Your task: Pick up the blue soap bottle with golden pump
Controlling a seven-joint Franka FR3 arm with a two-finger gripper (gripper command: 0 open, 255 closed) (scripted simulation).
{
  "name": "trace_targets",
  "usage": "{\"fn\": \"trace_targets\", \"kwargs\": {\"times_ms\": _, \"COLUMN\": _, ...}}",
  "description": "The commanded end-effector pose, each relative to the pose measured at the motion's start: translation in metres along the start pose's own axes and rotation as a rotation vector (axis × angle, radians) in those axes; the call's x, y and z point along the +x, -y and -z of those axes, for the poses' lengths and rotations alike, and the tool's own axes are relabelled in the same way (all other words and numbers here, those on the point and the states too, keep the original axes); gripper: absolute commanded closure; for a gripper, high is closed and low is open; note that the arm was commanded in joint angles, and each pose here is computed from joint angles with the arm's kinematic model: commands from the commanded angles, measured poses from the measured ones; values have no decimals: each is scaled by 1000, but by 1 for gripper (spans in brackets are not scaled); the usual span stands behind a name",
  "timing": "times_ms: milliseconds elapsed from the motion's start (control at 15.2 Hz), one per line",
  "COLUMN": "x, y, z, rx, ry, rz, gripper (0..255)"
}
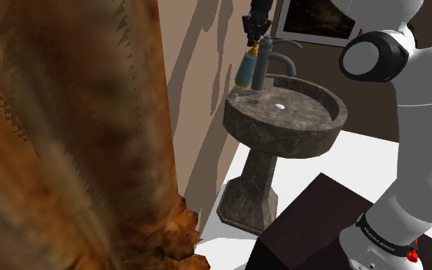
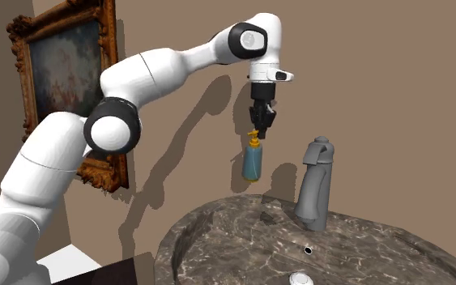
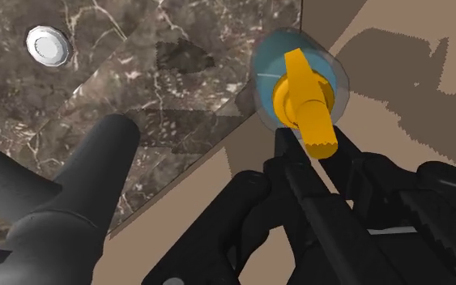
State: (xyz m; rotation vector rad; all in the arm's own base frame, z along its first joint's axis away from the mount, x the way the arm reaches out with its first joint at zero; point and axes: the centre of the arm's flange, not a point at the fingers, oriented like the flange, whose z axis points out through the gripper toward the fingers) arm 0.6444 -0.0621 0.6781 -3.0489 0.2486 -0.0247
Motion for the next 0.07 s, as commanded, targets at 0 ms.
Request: {"fn": "trace_targets", "kwargs": {"times_ms": 0, "x": 0, "y": 1, "z": 2, "rx": 0, "ry": 1, "rz": 0, "gripper": 255}}
